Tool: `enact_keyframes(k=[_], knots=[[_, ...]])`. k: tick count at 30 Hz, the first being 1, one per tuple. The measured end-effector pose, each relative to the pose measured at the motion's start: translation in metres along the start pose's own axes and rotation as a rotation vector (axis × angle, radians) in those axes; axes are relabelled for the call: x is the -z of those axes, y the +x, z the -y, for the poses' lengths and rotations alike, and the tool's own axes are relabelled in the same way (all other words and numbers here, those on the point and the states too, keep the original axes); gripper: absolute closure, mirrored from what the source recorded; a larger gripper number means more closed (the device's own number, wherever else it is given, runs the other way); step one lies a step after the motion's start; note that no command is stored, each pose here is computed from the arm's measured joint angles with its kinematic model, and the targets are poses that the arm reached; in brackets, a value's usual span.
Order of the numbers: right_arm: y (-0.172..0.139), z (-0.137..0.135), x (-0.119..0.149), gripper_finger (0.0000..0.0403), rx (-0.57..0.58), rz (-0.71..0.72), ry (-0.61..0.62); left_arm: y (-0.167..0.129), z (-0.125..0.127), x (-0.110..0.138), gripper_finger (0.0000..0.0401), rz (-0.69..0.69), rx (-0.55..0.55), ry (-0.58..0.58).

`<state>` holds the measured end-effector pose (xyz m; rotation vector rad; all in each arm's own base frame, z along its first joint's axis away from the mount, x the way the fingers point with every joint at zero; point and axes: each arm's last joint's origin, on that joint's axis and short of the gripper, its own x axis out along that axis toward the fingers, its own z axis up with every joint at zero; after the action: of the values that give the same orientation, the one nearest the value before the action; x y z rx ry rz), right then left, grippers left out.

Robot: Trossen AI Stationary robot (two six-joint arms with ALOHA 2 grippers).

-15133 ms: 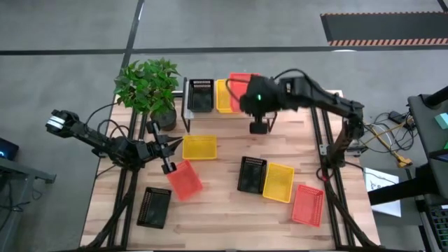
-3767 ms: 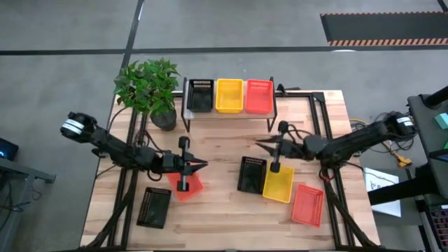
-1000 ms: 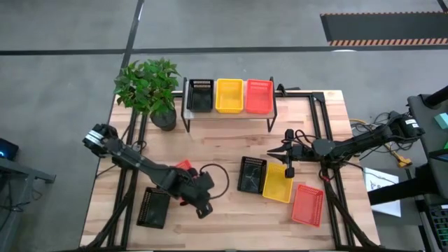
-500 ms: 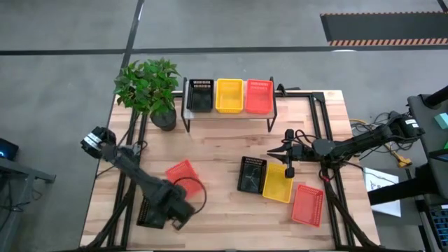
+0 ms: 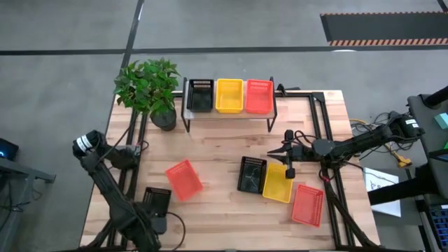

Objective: Stack baskets on shelf by color
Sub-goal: Stack the left black bin on top of the other black bin on the shelf

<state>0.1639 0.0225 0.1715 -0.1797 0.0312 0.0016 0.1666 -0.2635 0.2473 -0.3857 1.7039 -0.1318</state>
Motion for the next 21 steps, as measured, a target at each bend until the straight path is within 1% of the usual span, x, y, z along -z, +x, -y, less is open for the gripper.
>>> enact_keyframes(k=[2,5,7,11,15,18,21], knots=[[0.000,0.000,0.000,0.0371,-0.016,0.004,-0.006,0.004,-0.002,0.003,0.0391,0.014,-0.022,0.009],[0.000,-0.001,0.000,0.0371,-0.018,0.004,-0.010,0.011,-0.007,0.004,0.0363,0.012,-0.053,0.006],[0.000,0.000,0.000,0.0371,-0.017,0.004,-0.013,0.016,-0.011,0.004,0.0336,0.004,-0.073,0.019],[0.000,0.000,0.000,0.0371,-0.017,0.005,-0.021,0.022,-0.017,0.004,0.0275,-0.010,-0.098,0.118],[0.000,0.000,0.000,0.0371,-0.017,0.007,-0.020,0.028,-0.023,0.003,0.0225,0.013,-0.137,0.133],[0.000,0.000,-0.001,0.0371,-0.016,0.012,-0.019,0.033,-0.028,0.003,0.0210,0.022,-0.166,0.139],[0.000,0.000,-0.001,0.0371,-0.016,0.012,-0.019,0.037,-0.031,0.002,0.0208,0.059,-0.178,0.145]])
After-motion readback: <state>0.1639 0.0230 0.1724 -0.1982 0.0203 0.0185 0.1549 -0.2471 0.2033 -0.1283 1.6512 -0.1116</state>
